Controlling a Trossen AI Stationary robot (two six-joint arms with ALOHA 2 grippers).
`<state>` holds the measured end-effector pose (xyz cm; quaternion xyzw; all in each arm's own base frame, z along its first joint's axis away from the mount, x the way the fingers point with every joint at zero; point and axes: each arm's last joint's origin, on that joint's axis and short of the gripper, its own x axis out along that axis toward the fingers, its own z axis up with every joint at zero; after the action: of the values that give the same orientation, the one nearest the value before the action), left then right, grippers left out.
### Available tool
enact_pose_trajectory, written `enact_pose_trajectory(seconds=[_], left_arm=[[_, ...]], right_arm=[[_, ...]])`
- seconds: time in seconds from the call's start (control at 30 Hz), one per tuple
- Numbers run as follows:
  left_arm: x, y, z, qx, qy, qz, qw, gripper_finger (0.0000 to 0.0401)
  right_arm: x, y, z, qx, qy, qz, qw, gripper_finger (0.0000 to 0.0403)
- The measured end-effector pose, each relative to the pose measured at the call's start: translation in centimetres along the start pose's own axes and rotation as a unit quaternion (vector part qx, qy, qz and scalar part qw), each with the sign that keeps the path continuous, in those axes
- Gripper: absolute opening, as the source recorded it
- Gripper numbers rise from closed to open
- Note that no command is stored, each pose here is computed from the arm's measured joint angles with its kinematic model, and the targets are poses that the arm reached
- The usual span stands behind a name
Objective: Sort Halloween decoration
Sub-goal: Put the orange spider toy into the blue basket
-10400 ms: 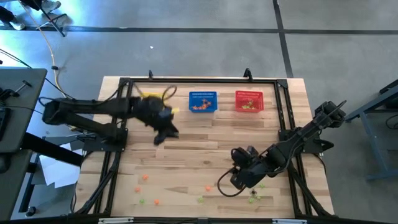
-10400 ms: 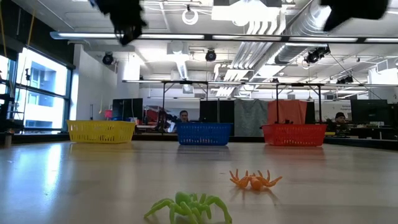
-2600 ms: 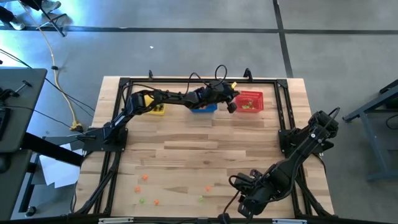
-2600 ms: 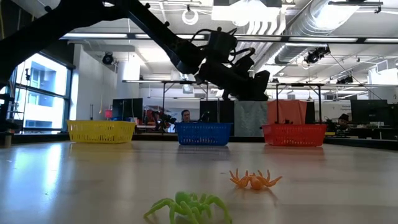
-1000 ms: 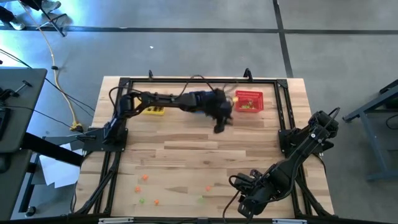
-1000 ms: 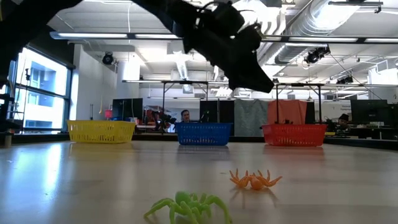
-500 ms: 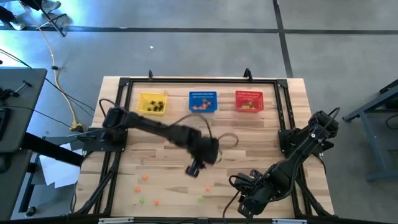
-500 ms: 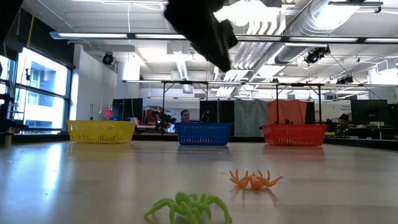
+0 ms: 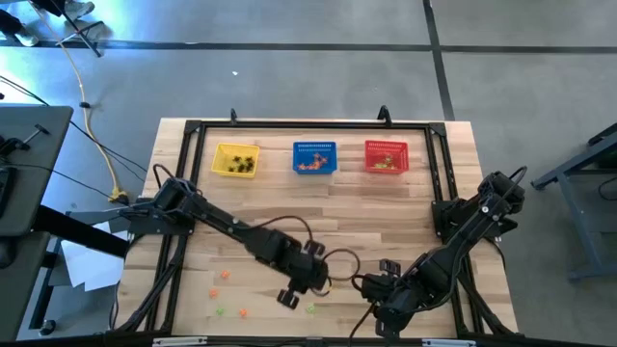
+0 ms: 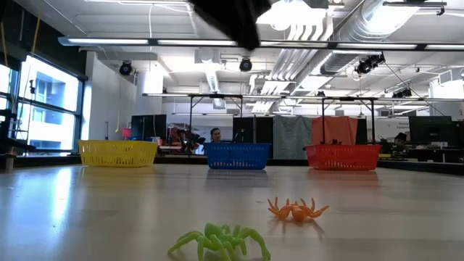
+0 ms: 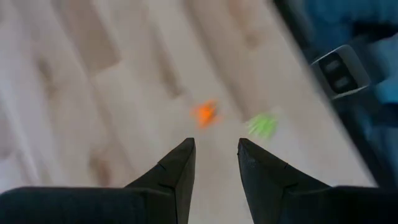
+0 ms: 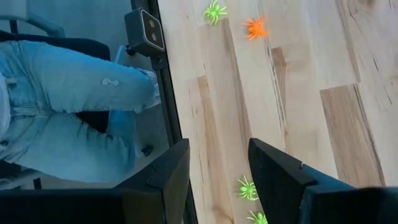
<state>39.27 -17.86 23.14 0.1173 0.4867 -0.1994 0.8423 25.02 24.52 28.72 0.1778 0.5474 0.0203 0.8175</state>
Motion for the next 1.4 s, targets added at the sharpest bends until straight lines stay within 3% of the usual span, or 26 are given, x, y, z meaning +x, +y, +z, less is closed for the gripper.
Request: enact_pose_trajectory(seconds=[0.2,0.4,0.57,0.8,0.93,1.17,1.4], left_arm=[[-0.1,-2.3,1.3,0.040,-0.068,-0.014,0.997,0.0107],[0.6,-2.7,2.2,0.033,-0.113,-0.014,0.993,0.0107],[3.6,-1.8,1.0,0.005,-0.059,0.059,0.997,0.0110],[8.1,-1.0,-0.3,-0.013,-0.019,0.061,0.998,0.0124],[8.9,-0.7,-0.7,-0.053,-0.010,0.063,0.997,0.0141],[10.3,-0.8,-1.4,-0.059,0.010,0.061,0.996,0.0170],[10.9,-0.8,-1.6,-0.085,0.014,0.054,0.995,0.0175]], right_arm=[[0.0,0.0,0.0,0.000,0.000,0.000,1.000,0.0160],[0.0,0.0,0.0,0.000,0.000,0.000,1.000,0.0160],[0.0,0.0,0.0,0.000,0.000,0.000,1.000,0.0160],[0.0,0.0,0.0,0.000,0.000,0.003,1.000,0.0160],[0.0,0.1,0.0,0.000,-0.002,0.004,1.000,0.0160],[0.0,0.1,0.0,0.000,-0.002,0.004,1.000,0.0160],[0.0,0.1,0.1,0.000,-0.002,0.004,1.000,0.0160]])
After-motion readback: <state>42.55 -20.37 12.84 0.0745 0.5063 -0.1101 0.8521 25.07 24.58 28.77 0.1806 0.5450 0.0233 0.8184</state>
